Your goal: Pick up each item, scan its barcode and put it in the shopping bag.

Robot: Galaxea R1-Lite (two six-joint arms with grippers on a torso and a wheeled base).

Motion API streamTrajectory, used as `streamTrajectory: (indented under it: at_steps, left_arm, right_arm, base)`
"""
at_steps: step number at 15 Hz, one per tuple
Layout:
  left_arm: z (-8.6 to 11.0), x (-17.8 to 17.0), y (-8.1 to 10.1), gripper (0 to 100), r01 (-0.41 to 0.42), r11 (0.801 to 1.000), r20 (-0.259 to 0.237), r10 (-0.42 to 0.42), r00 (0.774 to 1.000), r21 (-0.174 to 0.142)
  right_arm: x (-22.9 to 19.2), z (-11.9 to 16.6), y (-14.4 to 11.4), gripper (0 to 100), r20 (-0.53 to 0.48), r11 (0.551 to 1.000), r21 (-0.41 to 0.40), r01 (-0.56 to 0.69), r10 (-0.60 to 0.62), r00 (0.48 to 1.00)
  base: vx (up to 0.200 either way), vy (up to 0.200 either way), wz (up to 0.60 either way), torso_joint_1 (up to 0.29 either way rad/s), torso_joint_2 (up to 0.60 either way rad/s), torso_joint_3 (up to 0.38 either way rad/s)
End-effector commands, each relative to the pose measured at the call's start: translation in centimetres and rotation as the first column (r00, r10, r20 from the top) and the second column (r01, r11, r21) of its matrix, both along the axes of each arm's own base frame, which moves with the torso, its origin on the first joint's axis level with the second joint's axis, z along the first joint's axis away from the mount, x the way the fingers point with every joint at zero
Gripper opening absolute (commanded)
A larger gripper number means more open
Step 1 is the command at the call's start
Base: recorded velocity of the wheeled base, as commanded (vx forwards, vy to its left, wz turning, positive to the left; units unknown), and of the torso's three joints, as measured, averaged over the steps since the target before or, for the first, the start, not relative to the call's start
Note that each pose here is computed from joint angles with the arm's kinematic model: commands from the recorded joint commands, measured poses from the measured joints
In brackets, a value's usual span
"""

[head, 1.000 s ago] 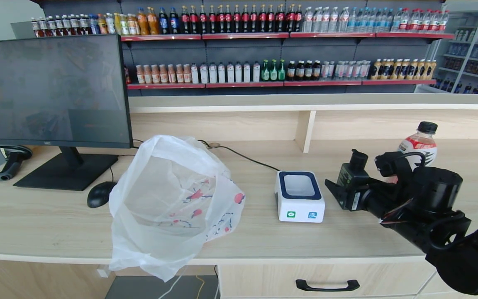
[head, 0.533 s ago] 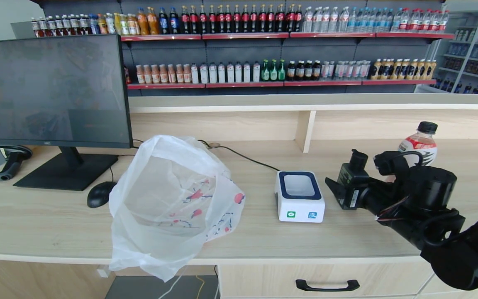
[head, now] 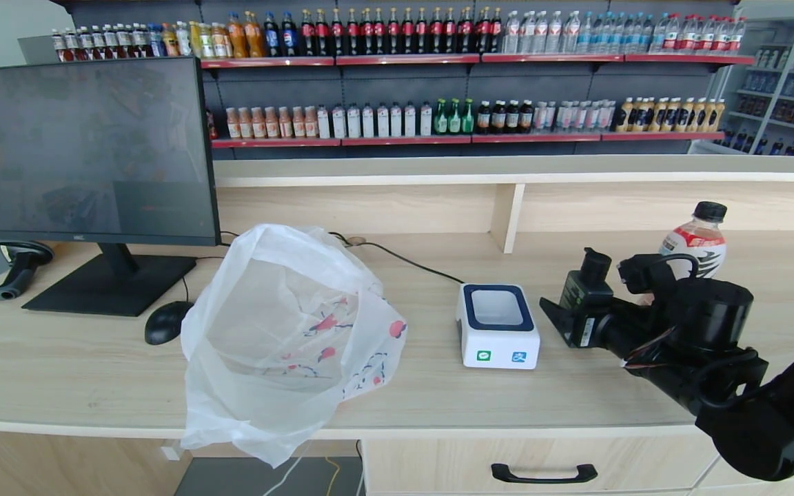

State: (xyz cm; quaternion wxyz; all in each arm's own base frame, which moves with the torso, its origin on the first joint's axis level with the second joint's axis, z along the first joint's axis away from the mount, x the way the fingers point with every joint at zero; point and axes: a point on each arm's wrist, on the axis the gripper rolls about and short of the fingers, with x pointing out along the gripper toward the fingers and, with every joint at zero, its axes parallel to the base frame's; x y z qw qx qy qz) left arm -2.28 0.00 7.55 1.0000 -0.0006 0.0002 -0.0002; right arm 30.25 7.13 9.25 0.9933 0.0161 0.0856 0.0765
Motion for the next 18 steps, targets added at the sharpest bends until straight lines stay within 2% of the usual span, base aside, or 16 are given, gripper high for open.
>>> streamTrajectory:
  at_steps: [1, 2, 10, 18]
  left_arm:
    - [0.0, 0.0, 0.0, 100, 0.000, 1.000, 0.000, 0.000, 1.000, 0.000]
    - [0.0, 0.0, 0.0, 100, 0.000, 1.000, 0.000, 0.000, 1.000, 0.000]
    - [0.0, 0.0, 0.0, 100, 0.000, 1.000, 0.000, 0.000, 1.000, 0.000]
    - [0.0, 0.0, 0.0, 100, 0.000, 1.000, 0.000, 0.000, 1.000, 0.000]
  right_arm:
    - [-0.1, 0.0, 0.0, 100, -0.002, 1.000, -0.003, -0.001, 0.001, 1.000]
    - [0.0, 0.1, 0.1, 0, 0.004, 1.000, 0.005, -0.002, 0.002, 1.000]
    - [-0.2, 0.0, 0.1, 0, -0.004, 1.000, 0.023, 0.000, 0.000, 1.000]
    - [-1.7, 2.0, 0.4, 0, 0.058, 0.998, 0.055, -0.021, 0.018, 0.998]
  base:
    - [0.000, 0.000, 0.00, 0.000, 0.00, 0.000]
    - [0.000, 0.000, 0.00, 0.000, 0.00, 0.000]
    - [0.000, 0.000, 0.00, 0.000, 0.00, 0.000]
    - [0.000, 0.000, 0.00, 0.000, 0.00, 0.000]
